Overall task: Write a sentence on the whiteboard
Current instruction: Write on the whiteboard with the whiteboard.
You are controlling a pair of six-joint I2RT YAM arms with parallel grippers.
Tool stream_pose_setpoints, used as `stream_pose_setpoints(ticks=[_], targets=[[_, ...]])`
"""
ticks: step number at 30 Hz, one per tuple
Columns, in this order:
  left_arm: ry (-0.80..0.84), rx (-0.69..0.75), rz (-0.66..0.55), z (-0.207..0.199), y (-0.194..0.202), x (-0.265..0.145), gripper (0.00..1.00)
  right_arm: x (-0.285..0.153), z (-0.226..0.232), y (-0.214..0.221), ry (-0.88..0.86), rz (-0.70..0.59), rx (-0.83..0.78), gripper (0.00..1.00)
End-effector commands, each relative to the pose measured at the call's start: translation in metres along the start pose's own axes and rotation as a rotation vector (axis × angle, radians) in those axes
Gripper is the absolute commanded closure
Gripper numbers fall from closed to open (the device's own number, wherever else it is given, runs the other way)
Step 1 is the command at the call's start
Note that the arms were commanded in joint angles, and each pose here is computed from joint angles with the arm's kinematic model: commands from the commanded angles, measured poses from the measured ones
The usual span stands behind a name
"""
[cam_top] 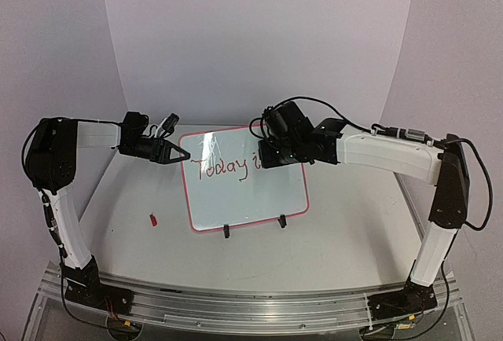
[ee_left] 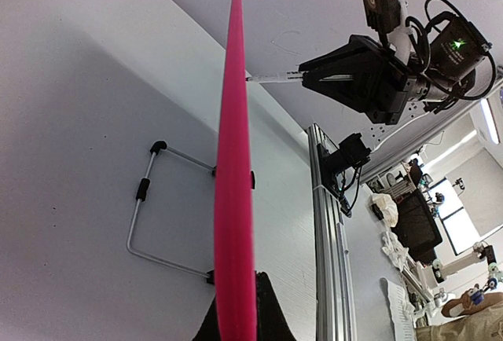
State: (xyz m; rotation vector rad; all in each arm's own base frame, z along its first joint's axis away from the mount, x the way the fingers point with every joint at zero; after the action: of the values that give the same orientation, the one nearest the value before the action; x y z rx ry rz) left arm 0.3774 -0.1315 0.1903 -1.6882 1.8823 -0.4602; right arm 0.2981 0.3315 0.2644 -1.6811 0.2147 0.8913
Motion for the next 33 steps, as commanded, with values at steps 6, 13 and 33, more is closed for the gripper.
stream_pose_setpoints(ticks=[6,13,33], targets=[[-0.073,0.072,0.05,0.01,0.007,0.015,1.0,0.006,-0.009,0.022,0.048,0.085,-0.013,1.0],[-0.072,0.067,0.051,0.011,0.007,0.015,1.0,0.0,-0.015,0.023,0.096,0.072,-0.016,1.0],[-0.07,0.066,0.051,0.012,0.007,0.015,1.0,0.006,-0.009,0.03,0.023,0.115,0.003,1.0]])
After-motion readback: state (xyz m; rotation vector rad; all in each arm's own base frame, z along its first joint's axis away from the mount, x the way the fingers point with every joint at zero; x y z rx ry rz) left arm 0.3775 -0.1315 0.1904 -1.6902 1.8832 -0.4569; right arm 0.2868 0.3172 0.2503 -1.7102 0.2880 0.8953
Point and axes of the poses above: each gripper's point midway between its finger pads, its own x axis out along the fingers, its own z axis along the line the jaws close on, y = z × x, the point moved 10 cm from there along -x, back along the fingers, and after that the axes turned 10 degrees about -x, right-handed, at the moved point
